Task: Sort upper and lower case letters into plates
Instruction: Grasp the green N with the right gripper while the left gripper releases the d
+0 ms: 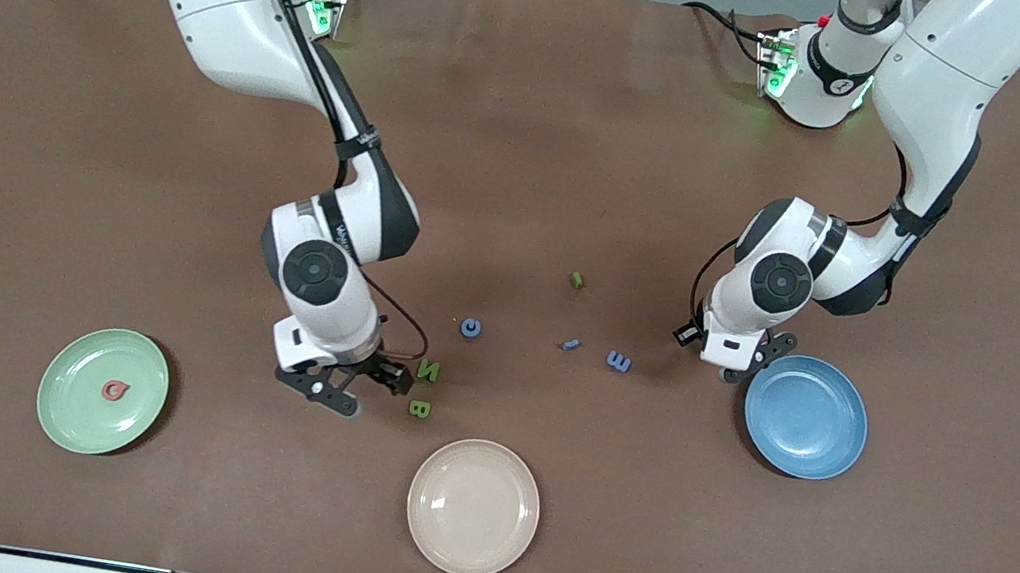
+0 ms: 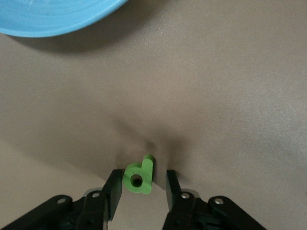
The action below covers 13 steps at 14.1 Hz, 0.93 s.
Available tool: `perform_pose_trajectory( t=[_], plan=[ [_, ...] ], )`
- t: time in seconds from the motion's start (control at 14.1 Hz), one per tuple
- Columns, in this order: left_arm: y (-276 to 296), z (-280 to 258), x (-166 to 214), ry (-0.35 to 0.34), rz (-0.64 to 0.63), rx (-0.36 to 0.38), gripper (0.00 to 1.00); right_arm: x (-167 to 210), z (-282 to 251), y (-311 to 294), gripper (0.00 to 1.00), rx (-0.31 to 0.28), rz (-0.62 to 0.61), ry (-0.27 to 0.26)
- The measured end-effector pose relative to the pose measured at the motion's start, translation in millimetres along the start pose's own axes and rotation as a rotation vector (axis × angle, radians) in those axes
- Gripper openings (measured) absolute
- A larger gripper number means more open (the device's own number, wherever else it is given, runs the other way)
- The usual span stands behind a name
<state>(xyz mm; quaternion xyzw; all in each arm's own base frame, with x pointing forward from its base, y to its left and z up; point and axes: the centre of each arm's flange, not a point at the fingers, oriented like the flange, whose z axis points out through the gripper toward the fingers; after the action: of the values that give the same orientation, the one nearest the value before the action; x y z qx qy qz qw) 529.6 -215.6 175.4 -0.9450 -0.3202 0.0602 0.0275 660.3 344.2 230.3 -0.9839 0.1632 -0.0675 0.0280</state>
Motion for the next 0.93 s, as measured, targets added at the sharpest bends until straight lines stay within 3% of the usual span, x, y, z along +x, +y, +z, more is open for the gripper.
perform_pose_trajectory(
  t=[0.14,0.28,0.43,0.57,0.64,0.78,0.93],
  plan=[
    [0.0,-0.8,-0.1,0.002,0.000,-0.004,0.42,-20.8,8.8,-18.3,0.99,0.016,-0.031,0.005],
    [1.4,-2.4,-0.1,0.007,0.001,-0.014,0.27,-39.5,23.0,-32.1,0.99,0.031,-0.059,0.010],
    [4.3,-13.0,9.3,0.030,0.003,-0.036,0.27,-46.8,36.4,-35.6,0.98,0.038,-0.074,0.020],
    [4.2,-45.9,47.6,0.091,0.017,-0.066,0.27,-52.5,47.1,-36.2,0.95,0.030,-0.089,0.019],
    [-2.9,-66.1,76.1,0.121,0.037,-0.065,0.27,-55.6,49.9,-37.5,0.89,0.026,-0.100,0.021],
    [-34.1,-99.9,139.4,0.164,0.077,-0.058,0.27,-57.4,49.5,-39.3,0.66,0.011,-0.134,0.042],
    [-71.8,-100.0,182.3,0.156,0.104,-0.041,0.27,-55.9,48.4,-39.0,0.45,0.003,-0.148,0.053]
  ],
)
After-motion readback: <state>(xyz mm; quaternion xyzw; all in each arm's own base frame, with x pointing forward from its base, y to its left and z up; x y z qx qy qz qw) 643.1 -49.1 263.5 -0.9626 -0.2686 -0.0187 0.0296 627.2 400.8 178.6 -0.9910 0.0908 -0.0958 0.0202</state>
